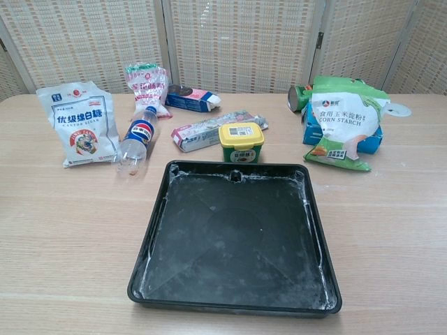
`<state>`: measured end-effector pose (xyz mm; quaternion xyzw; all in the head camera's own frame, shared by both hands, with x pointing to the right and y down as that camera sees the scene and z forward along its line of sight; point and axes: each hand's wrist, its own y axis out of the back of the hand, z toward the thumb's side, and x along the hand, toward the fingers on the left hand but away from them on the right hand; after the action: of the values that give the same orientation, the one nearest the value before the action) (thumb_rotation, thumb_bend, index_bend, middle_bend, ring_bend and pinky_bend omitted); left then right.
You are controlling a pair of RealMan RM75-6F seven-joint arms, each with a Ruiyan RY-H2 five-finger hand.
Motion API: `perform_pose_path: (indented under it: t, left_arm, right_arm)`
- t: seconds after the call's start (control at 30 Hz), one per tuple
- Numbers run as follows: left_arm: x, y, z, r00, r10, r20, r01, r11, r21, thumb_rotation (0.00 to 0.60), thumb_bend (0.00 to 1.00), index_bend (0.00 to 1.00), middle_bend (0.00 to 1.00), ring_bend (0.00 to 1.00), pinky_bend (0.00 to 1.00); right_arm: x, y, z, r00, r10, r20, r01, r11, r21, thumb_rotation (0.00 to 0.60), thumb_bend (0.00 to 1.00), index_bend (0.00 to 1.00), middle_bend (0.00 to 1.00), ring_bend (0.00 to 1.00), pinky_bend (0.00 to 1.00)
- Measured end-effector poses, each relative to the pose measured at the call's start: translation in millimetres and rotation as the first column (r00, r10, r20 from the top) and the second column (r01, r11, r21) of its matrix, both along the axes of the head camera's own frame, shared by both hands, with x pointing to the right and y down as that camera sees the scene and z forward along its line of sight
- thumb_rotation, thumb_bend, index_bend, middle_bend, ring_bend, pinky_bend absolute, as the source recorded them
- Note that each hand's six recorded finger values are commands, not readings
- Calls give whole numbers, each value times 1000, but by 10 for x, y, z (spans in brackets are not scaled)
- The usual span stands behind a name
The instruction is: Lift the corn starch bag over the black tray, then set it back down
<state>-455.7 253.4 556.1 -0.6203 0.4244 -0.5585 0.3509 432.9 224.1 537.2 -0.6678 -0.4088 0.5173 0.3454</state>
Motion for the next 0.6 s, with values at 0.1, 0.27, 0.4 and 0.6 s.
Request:
perform_pose_path:
  t: [0.1, 0.27, 0.4, 0.6]
  left_arm:
    - [-5, 3, 11, 1000, -3, 2, 3, 1000, -2, 600, 438, 187, 128, 160, 23]
    - [-18, 23, 6, 1000, -8, 5, 8, 1000, -2, 600, 438, 185, 127, 160, 22]
    - [-36, 29, -5, 1000, -16, 7, 16, 1000, 0, 600, 438, 186, 128, 160, 23]
    - [-7, 32, -5, 1000, -7, -2, 7, 1000, 2, 600, 438, 187, 128, 160, 22]
  right_arm:
    - [-12, -11, 15, 1000, -4, 1, 4, 1000, -3, 600, 407, 156, 207, 239, 248]
    - [-36, -31, 42, 1000, -13, 4, 13, 1000, -12, 600, 406, 158, 207, 240, 248]
    - [-53, -65, 68, 1000, -15, 12, 15, 1000, -14, 600, 406, 158, 207, 242, 248]
    - [-75, -221, 201, 999, -5, 38, 6, 999, -47, 600, 400, 158, 213, 253, 254]
